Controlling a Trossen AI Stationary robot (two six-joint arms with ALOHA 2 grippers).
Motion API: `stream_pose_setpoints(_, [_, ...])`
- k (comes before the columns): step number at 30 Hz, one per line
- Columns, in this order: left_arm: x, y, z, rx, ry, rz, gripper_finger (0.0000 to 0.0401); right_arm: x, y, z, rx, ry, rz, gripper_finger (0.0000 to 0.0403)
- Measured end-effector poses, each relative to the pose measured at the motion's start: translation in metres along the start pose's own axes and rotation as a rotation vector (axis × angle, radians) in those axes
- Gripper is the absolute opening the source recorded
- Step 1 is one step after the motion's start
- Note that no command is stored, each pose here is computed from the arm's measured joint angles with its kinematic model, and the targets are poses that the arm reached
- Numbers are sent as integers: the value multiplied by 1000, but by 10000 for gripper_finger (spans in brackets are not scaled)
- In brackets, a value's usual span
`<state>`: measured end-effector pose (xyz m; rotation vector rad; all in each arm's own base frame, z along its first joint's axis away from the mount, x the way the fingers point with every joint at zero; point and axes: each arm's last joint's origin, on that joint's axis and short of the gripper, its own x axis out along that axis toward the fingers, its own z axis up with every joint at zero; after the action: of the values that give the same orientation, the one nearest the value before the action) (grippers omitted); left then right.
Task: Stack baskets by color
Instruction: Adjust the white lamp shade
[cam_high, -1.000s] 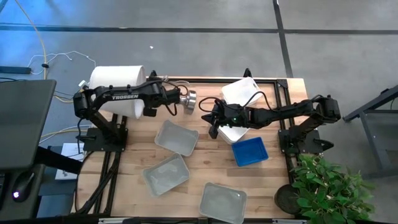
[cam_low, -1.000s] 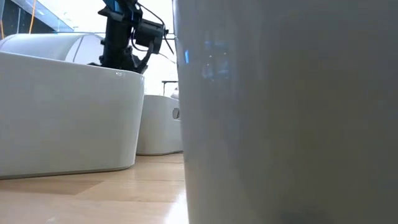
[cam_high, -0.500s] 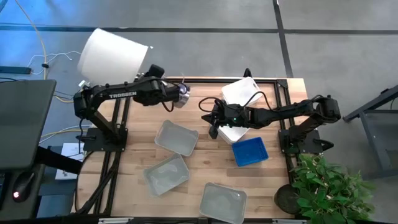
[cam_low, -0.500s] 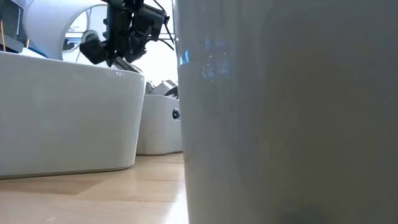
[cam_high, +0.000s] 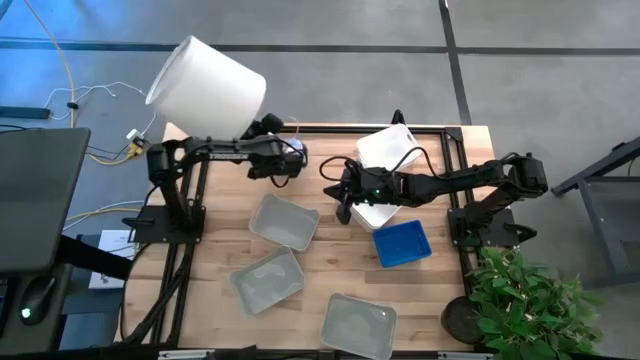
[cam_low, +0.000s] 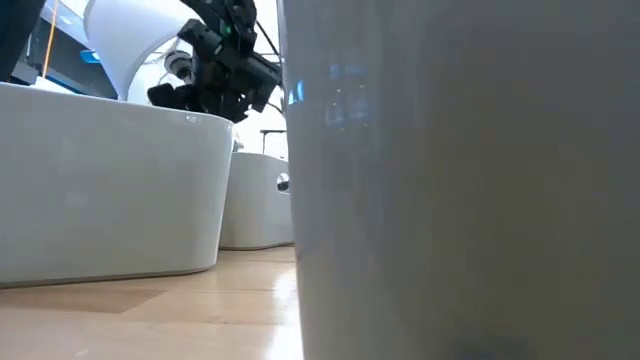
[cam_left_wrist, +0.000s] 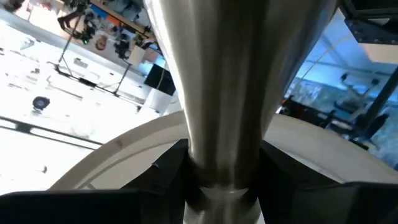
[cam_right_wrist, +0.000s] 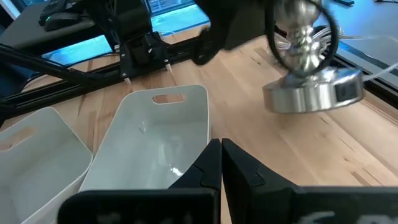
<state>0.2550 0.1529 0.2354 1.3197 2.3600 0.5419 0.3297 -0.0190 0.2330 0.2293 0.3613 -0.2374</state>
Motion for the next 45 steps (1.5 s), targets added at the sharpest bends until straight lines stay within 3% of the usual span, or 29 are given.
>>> stream_pose_setpoints(9, [24, -16, 18, 49, 107, 42, 122, -1, 5, -1, -15, 5, 21, 0])
stream_pose_setpoints(20, [25, -17, -13, 12, 73, -38, 122, 0, 2, 0, -9, -7, 13, 0])
stream_pose_setpoints(31, [31, -47, -10, 98, 98, -43, 122, -1, 9, -2, -9, -2, 33, 0])
stream_pose_setpoints(39, [37, -57, -40, 25, 105, -87, 122, -1, 9, -1, -7, -10, 31, 0])
stream_pose_setpoints(45, [40, -57, -28, 88, 96, -113, 122, -1, 9, 1, 4, -24, 34, 0])
